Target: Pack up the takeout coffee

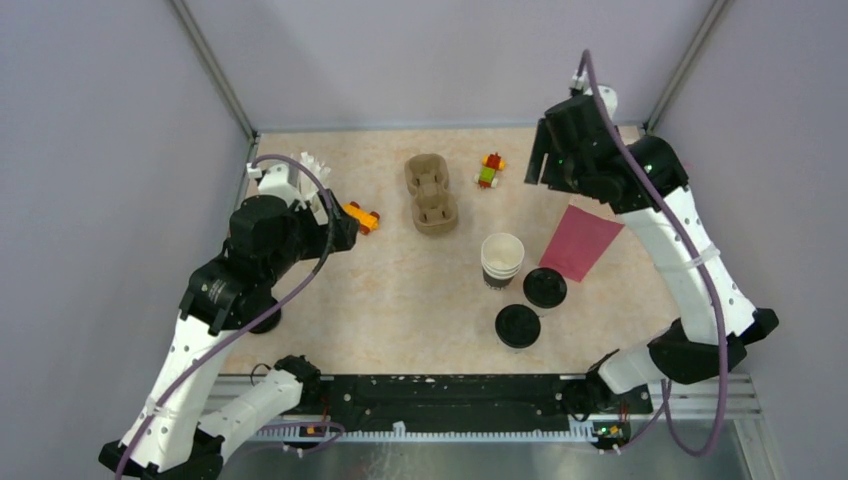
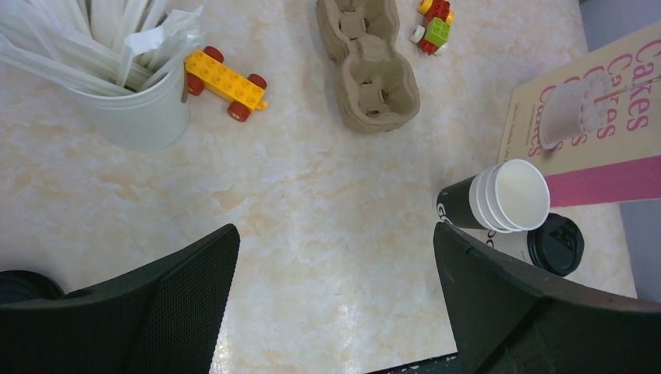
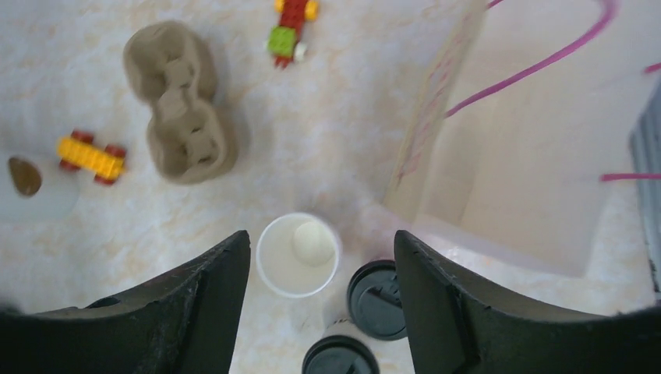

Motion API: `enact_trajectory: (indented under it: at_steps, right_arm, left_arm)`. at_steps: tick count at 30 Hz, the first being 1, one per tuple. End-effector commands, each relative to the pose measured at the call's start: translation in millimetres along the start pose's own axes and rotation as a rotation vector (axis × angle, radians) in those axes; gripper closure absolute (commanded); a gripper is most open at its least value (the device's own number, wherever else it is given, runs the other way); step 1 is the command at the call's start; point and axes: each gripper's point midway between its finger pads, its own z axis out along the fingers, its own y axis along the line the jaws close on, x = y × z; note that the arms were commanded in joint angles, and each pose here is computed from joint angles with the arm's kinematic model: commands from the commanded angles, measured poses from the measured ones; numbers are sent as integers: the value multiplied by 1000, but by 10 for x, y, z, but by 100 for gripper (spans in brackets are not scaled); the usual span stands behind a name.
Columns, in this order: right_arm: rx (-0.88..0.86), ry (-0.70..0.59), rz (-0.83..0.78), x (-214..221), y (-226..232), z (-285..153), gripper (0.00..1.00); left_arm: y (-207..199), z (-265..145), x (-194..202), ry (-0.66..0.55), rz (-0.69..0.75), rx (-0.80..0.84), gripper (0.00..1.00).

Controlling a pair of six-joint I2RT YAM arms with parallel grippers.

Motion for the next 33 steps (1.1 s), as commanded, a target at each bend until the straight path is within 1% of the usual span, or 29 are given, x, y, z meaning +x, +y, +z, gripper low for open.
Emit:
enact_trajectory:
  at_steps: [1, 4, 10, 13, 16, 18, 21, 23, 26, 29, 30, 33]
  right_arm:
    - [132, -25, -81, -310, -519, 100, 36]
    - [191, -8, -72, -357, -743, 266, 37]
    - [212, 16, -47, -362, -850, 668, 44]
    - [233, 61, -30, -264, -916, 922, 51]
    - [239, 54, -24, -249, -925, 1091, 57]
    - [243, 44, -21, -251, -934, 1196, 59]
    - [261, 69, -14, -203, -985, 1350, 63]
    - [269, 85, -29, -168, -988, 1443, 69]
    - [275, 86, -53, -193, -999, 1480, 88]
    - [286, 69, -88, -292, -1023, 1425, 98]
    - [290, 59, -99, -341, -1028, 1396, 100]
    - [290, 30, -154, -527, -1032, 1295, 100]
  left_arm:
    - [-158, -73, 14, 21, -48, 76, 1]
    - [-167, -97, 16, 23, -50, 83, 1]
    - [-126, -118, 55, 41, -31, 67, 1]
    - [-117, -111, 77, 50, -24, 65, 1]
    - [-130, -124, 65, 54, -18, 69, 1]
    - [-123, -121, 73, 58, -13, 66, 1]
    - [-106, -110, 85, 62, -5, 58, 1]
    - [-89, -108, 88, 63, -5, 50, 1]
    - [-87, -112, 77, 59, -8, 46, 1]
    - [-76, -107, 79, 58, -11, 39, 1]
    - [-72, -101, 80, 58, -13, 37, 1]
    - [-65, -77, 88, 62, -14, 30, 1]
